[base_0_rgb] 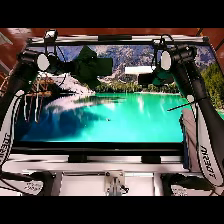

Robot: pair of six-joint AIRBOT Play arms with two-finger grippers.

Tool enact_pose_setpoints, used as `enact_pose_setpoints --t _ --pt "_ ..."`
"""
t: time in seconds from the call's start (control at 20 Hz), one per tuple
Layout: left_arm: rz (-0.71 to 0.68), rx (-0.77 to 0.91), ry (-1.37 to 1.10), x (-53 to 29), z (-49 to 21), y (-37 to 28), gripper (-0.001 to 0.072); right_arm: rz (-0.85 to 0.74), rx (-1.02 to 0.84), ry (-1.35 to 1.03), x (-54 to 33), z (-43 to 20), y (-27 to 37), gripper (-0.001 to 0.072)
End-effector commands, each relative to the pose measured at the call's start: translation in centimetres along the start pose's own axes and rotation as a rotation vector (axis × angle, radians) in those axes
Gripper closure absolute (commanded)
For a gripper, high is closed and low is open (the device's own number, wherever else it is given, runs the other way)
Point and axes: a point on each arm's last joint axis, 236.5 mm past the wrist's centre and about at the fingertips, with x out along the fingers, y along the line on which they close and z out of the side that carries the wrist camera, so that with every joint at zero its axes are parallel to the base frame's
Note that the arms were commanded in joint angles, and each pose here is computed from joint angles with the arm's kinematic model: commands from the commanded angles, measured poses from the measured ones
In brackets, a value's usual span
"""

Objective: Fold the shirts.

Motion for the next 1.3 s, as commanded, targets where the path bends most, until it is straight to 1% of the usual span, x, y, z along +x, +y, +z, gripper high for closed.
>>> enact_pose_setpoints --t 0.0,0.05,0.15,0.25,0.3,0.5,0.75,0.8,0.85,0.9,0.95,1.0,1.05,1.1,1.15,1.25 --pt "0.017 -0.128 -0.042 5.3 0.8 3.5 0.0004 0.001 0.004 -0.002 0.0 0.1 0.1 0.0127" --pt "0.005 -0.174 0.000 7.1 -0.2 4.4 0.0003 0.001 0.011 -0.003 0.0 0.1 0.1 0.0127" --pt "-0.069 -0.266 0.068 10.8 -1.8 5.1 -0.0004 0.001 0.018 0.002 0.2 0.0 0.1 0.0127" --pt "-0.144 -0.331 0.085 13.9 -2.6 4.8 -0.0003 0.005 0.021 0.016 0.7 -0.2 0.3 0.0127" --pt "-0.160 -0.370 0.076 15.3 -2.8 4.9 -0.0003 0.012 0.022 0.027 0.9 -0.4 0.5 0.0127" --pt "-0.172 -0.370 0.070 18.5 -3.7 4.8 -0.0003 0.042 0.026 0.073 1.6 -1.3 1.5 0.0127" --pt "-0.180 -0.408 0.026 20.6 -3.9 4.5 0.0004 0.046 0.027 0.077 1.6 -1.4 1.5 0.0127" --pt "-0.180 -0.409 0.010 20.9 -3.7 4.2 0.0056 0.046 0.027 0.077 1.6 -1.4 1.6 0.0127" --pt "-0.184 -0.413 -0.003 21.2 -3.6 4.0 0.0156 0.047 0.027 0.077 1.6 -1.4 1.6 0.0127" --pt "-0.193 -0.430 -0.014 21.3 -3.4 3.7 0.0216 0.046 0.027 0.078 1.6 -1.4 1.6 0.0127" --pt "-0.202 -0.441 -0.027 21.3 -3.0 3.4 0.0227 0.046 0.027 0.079 1.6 -1.4 1.5 0.0127" --pt "-0.203 -0.440 -0.041 21.2 -2.7 3.3 0.0350 0.045 0.027 0.079 1.6 -1.4 1.5 0.0127" --pt "-0.206 -0.438 -0.046 21.1 -2.4 3.2 0.0544 0.045 0.027 0.079 1.6 -1.5 1.5 0.0127" --pt "-0.213 -0.433 -0.041 20.8 -2.0 3.0 0.0670 0.044 0.026 0.082 1.6 -1.5 1.5 0.0127" --pt "-0.223 -0.421 -0.030 20.1 -1.6 2.7 0.0670 0.043 0.026 0.085 1.6 -1.6 1.5 0.0127" --pt "-0.246 -0.320 -0.048 18.0 0.0 1.7 0.0671 0.044 0.027 0.090 1.6 -1.7 1.5 0.0127"
